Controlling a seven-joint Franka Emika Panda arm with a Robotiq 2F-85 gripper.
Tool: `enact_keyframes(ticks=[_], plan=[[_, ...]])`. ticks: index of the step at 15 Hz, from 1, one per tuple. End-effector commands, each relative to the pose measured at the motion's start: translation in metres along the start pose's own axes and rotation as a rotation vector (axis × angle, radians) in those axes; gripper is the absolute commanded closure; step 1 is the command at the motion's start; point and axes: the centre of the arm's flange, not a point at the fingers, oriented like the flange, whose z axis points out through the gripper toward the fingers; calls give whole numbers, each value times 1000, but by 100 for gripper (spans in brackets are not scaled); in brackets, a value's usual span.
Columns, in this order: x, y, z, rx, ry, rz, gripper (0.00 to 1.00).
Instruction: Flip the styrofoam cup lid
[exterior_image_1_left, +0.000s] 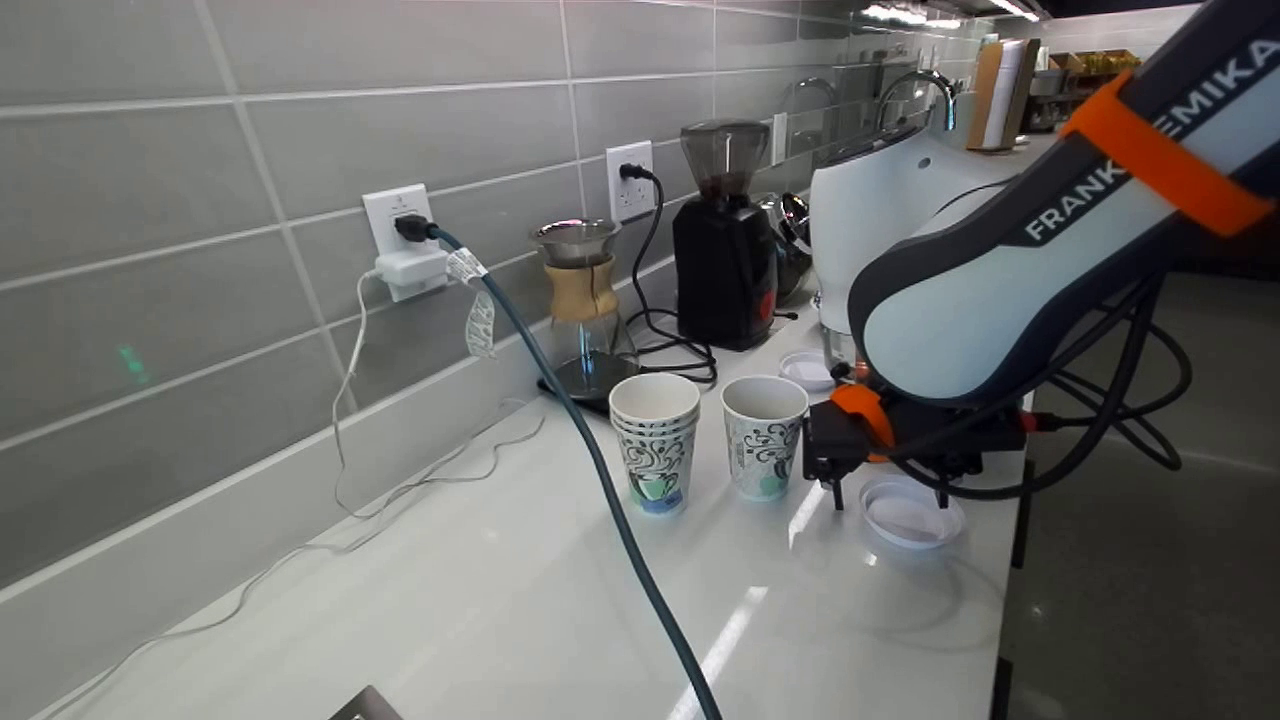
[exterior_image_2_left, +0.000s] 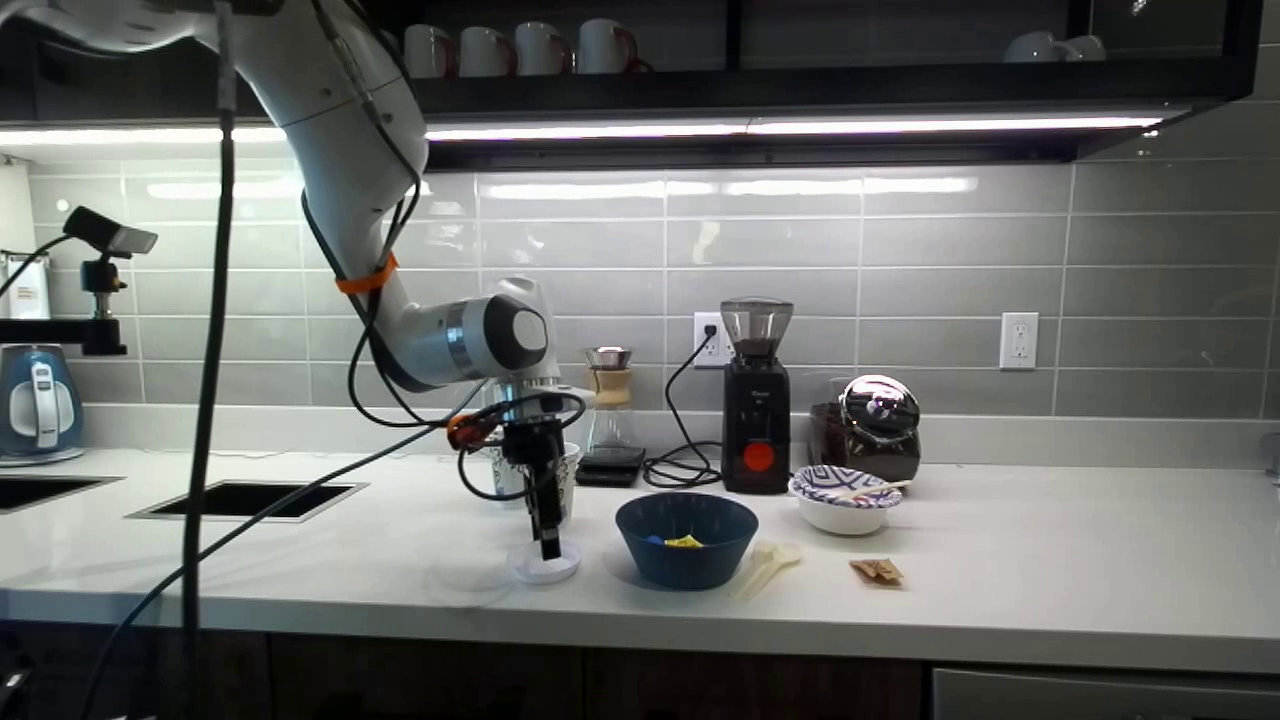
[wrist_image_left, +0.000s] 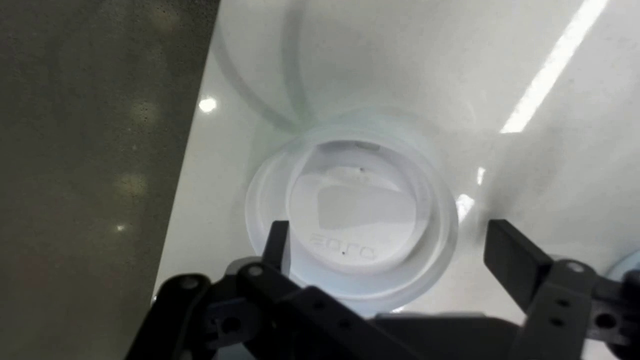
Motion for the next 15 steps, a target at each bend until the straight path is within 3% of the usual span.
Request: enact_keyframes(ticks=[1, 4, 15], plan=[[4, -6, -3, 11, 31, 22, 0], [5, -1, -14, 40, 24, 22, 0], [1, 17, -15, 9, -54, 15, 0]])
